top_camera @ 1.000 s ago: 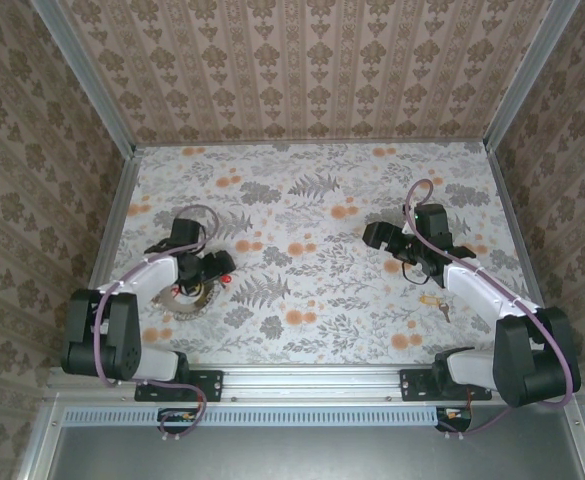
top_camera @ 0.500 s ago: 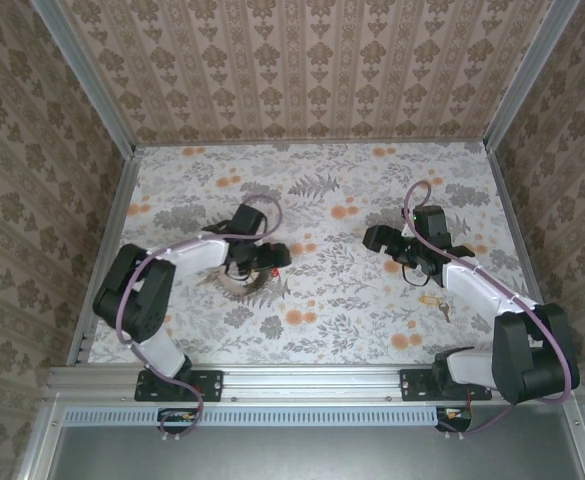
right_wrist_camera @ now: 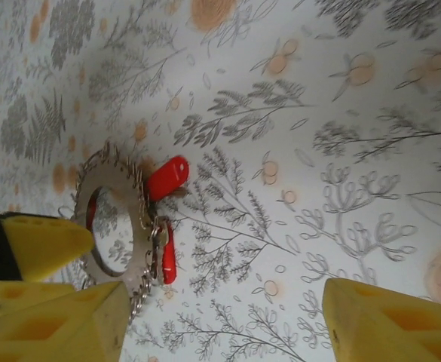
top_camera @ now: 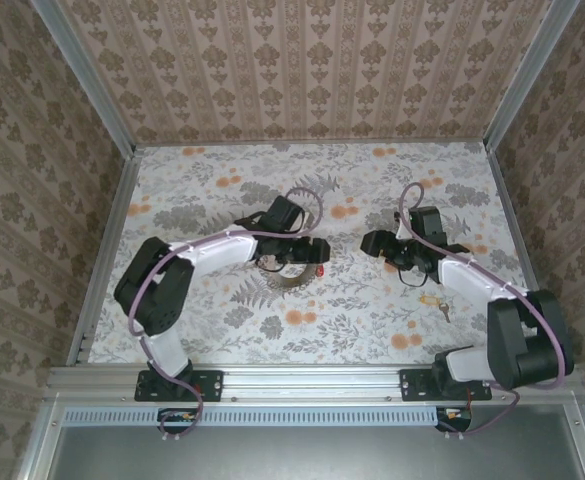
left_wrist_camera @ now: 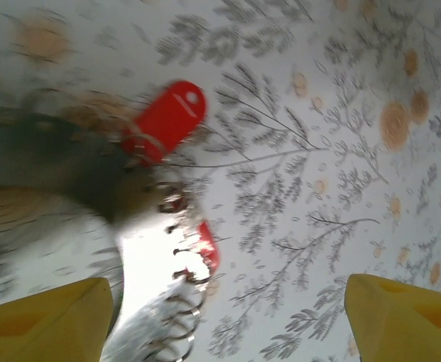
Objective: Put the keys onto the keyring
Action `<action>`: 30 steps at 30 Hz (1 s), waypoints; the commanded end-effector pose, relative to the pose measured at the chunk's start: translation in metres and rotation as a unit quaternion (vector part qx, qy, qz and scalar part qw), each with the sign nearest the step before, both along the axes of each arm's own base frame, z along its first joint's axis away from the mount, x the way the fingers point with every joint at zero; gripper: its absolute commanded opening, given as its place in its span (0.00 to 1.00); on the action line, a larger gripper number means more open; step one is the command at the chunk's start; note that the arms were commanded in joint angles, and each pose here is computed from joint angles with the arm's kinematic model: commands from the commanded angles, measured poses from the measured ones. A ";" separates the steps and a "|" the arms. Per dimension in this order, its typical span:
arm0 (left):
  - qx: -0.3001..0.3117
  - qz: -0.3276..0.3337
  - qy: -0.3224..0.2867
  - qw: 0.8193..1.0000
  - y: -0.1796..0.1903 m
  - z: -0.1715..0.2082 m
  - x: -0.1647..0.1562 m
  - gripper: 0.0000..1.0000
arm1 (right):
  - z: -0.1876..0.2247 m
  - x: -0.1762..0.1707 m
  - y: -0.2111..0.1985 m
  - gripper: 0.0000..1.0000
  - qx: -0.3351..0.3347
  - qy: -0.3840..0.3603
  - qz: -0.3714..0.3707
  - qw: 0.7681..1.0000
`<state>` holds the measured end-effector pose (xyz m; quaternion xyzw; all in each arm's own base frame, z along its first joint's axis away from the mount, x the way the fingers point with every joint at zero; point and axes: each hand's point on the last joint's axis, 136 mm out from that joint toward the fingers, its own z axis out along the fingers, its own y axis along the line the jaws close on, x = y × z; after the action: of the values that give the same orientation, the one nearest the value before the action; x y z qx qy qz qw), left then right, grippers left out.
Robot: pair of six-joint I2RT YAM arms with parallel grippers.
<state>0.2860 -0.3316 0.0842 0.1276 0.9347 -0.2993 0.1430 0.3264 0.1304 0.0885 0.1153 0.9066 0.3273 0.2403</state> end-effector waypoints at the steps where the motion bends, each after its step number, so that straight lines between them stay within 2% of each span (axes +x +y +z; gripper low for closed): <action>1: 0.049 0.094 -0.014 0.994 0.059 0.001 0.013 0.78 | 0.013 0.010 0.032 0.66 0.052 -0.008 0.044 0.998; 5: 0.030 0.170 -0.001 0.985 0.104 -0.008 0.007 0.70 | 0.009 0.016 0.065 0.56 0.049 0.002 0.089 0.995; 9: 0.021 0.188 0.010 0.982 0.122 -0.013 -0.004 0.68 | 0.003 0.024 0.087 0.52 0.036 0.006 0.109 0.993; 12: 0.012 0.185 0.014 0.983 0.121 -0.017 -0.008 0.65 | -0.008 0.029 0.100 0.51 0.036 0.027 0.122 0.991; 18: 0.009 0.173 0.025 0.985 0.112 -0.025 -0.002 0.49 | -0.025 0.033 0.121 0.48 0.042 0.051 0.140 0.988; 24: 0.012 0.156 0.033 0.987 0.102 -0.032 0.006 0.39 | -0.043 0.037 0.127 0.45 0.040 0.071 0.142 0.986; 30: 0.026 0.149 0.044 0.987 0.100 -0.045 0.008 0.34 | -0.058 0.037 0.127 0.44 0.037 0.086 0.141 0.986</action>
<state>0.2881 -0.2262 0.0376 -0.0375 0.9571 -0.2514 0.1392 0.3610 0.2511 0.0306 0.0249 0.9214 0.3700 0.1162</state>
